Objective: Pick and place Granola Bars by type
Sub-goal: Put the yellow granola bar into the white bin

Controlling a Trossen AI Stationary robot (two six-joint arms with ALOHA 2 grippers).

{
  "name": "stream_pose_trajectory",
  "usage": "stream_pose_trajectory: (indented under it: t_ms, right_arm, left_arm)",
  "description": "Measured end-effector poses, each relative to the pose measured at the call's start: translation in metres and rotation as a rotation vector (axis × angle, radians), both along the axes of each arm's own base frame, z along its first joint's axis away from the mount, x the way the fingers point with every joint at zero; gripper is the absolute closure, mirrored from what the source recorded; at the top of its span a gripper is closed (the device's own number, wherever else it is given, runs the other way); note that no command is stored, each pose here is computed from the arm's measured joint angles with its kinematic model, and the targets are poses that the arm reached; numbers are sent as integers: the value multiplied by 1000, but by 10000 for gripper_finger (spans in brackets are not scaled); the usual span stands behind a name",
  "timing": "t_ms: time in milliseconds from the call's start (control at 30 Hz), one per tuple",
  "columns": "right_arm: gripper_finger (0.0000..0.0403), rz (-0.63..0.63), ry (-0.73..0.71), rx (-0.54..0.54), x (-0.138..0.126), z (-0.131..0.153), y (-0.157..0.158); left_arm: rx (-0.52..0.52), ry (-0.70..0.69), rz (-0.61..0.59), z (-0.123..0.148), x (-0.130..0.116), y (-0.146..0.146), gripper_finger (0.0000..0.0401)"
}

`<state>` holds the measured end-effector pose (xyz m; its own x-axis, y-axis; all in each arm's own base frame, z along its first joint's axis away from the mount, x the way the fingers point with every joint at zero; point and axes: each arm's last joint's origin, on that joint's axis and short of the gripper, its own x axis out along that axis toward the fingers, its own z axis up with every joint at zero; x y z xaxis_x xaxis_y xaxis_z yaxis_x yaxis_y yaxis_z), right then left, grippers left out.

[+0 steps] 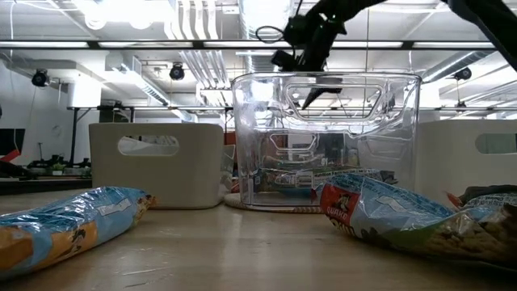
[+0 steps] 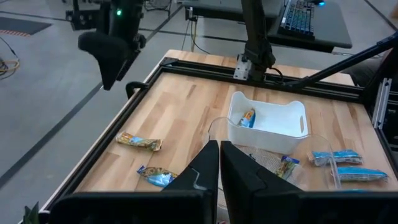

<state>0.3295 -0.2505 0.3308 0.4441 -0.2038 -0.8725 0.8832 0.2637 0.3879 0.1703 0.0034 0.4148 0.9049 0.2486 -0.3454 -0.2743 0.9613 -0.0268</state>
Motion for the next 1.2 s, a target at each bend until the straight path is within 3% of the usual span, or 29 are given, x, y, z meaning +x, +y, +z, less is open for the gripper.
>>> stream_pose_trajectory:
  t_ms: [467,900,1200]
  right_arm:
    - [113,-80,151,120,22,-61,-18]
    - [116,-180,235,85,24,-76,-20]
    - [117,-162,286,113,35,-101,-20]
  left_arm:
    - [-25,11,9,-2,-1,0,401]
    - [-26,11,10,-2,0,0,401]
    - [-39,28,15,-8,2,0,401]
